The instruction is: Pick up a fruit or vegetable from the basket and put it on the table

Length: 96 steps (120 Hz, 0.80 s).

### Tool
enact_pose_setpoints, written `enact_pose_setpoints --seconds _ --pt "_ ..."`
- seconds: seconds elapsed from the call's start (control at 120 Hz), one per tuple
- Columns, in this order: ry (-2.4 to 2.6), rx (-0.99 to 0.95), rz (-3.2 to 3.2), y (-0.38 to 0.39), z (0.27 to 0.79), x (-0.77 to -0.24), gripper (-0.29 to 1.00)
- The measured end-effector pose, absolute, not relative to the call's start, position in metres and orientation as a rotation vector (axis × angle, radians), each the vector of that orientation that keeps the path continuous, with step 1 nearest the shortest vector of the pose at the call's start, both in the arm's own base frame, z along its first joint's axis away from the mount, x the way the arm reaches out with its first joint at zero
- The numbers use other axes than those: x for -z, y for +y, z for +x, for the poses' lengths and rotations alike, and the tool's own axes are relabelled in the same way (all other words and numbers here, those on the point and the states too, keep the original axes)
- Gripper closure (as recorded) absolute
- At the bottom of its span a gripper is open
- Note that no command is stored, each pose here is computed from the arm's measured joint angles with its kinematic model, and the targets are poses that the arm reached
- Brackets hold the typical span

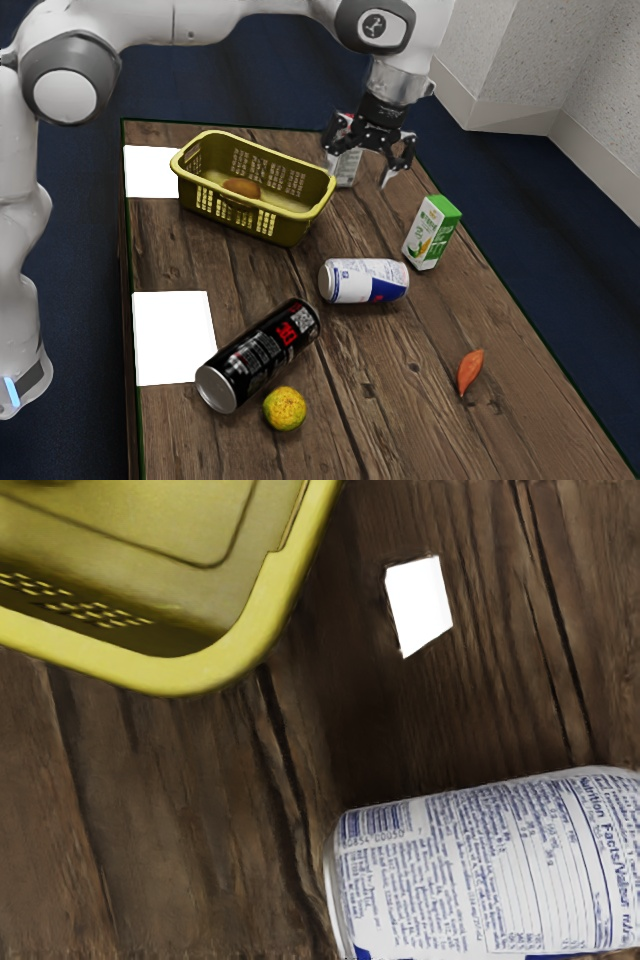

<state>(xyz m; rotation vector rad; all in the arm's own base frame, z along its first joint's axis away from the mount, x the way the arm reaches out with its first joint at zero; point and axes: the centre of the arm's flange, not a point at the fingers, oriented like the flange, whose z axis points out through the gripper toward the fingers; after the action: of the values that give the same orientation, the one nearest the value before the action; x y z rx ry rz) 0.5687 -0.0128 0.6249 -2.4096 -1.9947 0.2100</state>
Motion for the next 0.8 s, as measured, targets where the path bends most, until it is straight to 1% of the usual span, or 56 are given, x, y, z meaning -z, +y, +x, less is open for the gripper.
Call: enact_pose_setpoints --seconds 0.083,0.15,0.267,0.508,0.558,0.575,0.6,0.633,0.675,0.725,0.8 --pt "-2.153 -0.174 -2.317 -0.015 0.575 -0.627 0.00" --pt "-2.274 -0.135 -2.253 -0.006 0.571 -0.642 0.00" --pt "-2.246 -0.052 -2.350 -0.012 0.558 -0.670 0.00" --pt "-1.520 0.075 -2.906 0.004 0.551 -0.690 0.00" --pt "-1.329 0.001 -3.032 0.006 0.523 -0.678 0.00" --pt "-1.293 -0.022 -3.072 0.018 0.506 -0.675 0.00" --pt "-1.349 -0.026 -3.085 0.068 0.480 -0.671 0.01" --pt "-1.425 -0.001 -3.089 0.127 0.447 -0.667 0.00" --pt "-1.450 0.043 -3.097 0.172 0.418 -0.664 0.00" --pt "-1.413 0.061 -3.105 0.202 0.405 -0.653 0.00" --pt "-1.293 0.032 -3.131 0.226 0.408 -0.630 0.00"
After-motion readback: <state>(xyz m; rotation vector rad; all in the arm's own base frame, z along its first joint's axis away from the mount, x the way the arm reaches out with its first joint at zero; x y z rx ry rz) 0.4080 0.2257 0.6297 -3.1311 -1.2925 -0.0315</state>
